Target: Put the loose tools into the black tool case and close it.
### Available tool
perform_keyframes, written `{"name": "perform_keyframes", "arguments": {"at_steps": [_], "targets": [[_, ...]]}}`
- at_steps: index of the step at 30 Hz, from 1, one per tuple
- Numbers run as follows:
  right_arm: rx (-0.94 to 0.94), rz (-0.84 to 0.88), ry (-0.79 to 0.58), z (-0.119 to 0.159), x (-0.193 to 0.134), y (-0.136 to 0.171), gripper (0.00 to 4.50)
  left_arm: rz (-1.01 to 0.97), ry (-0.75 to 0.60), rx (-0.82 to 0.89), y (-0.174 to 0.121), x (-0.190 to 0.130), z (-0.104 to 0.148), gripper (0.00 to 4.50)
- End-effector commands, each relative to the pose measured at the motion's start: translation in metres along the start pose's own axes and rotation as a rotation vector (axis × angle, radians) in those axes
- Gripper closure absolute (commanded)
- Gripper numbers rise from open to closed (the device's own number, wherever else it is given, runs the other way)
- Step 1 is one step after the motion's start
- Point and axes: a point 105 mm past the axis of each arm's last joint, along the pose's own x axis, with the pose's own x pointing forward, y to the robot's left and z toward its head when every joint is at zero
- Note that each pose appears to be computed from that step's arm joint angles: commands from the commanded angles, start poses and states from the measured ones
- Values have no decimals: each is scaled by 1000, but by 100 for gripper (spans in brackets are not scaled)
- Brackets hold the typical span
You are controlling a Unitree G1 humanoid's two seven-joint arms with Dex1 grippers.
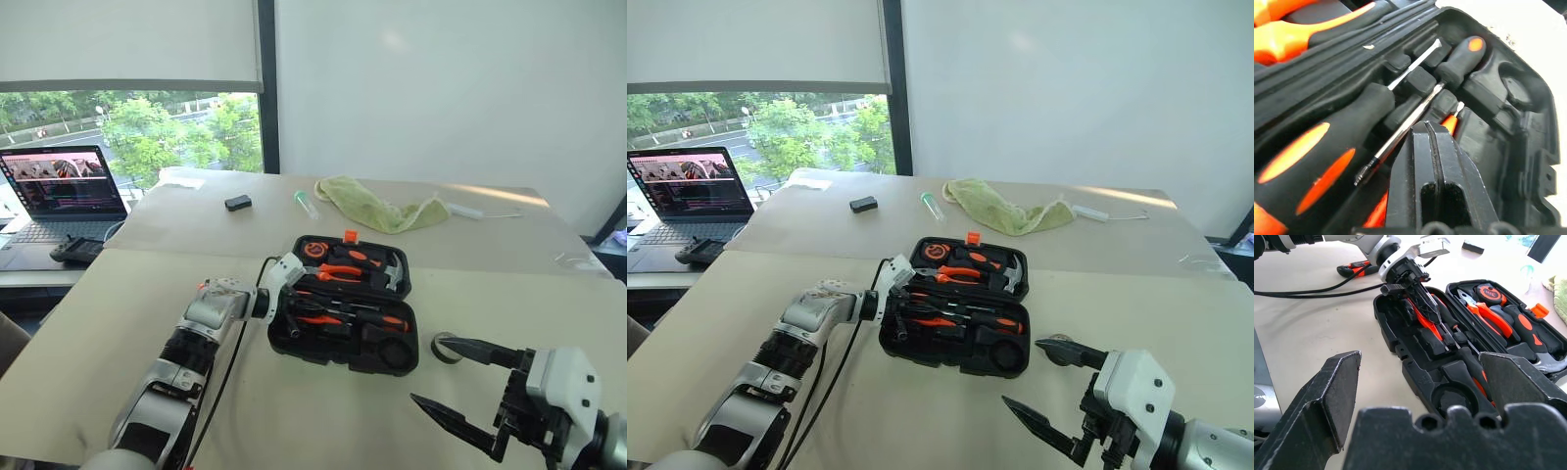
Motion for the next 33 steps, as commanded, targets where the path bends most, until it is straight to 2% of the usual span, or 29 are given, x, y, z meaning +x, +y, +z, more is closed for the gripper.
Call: {"name": "perform_keyframes", "arguments": {"at_steps": [1,4,7,9,12,17,18,20,23,24,30,33], "targets": [[-43,5,-27,10,0,2,0,50,109,3,4,6,-28,449],[-43,6,-27,10,0,2,0,47,158,109,0,6,-41,449],[-46,8,-29,10,1,2,0,35,105,163,-6,2,-40,449],[-48,9,-30,10,2,2,0,36,11,146,-8,-2,-25,449],[-52,12,-35,11,3,1,0,17,-172,92,-13,-23,15,449],[-58,20,-47,10,5,-3,0,39,-293,31,-19,-68,56,449],[-58,24,-50,10,6,-4,0,60,-301,31,-18,-77,60,409],[-57,40,-59,10,8,-5,0,122,-315,23,-17,-96,67,380],[-43,69,-74,10,11,-8,0,241,-331,-9,-13,-116,71,254],[-29,80,-77,9,12,-8,0,270,-333,-21,-13,-120,70,228],[54,110,-93,9,16,-21,0,451,-275,-76,-12,-138,54,7],[58,136,-77,6,17,-21,0,511,-230,-91,-13,-142,45,2]]}}
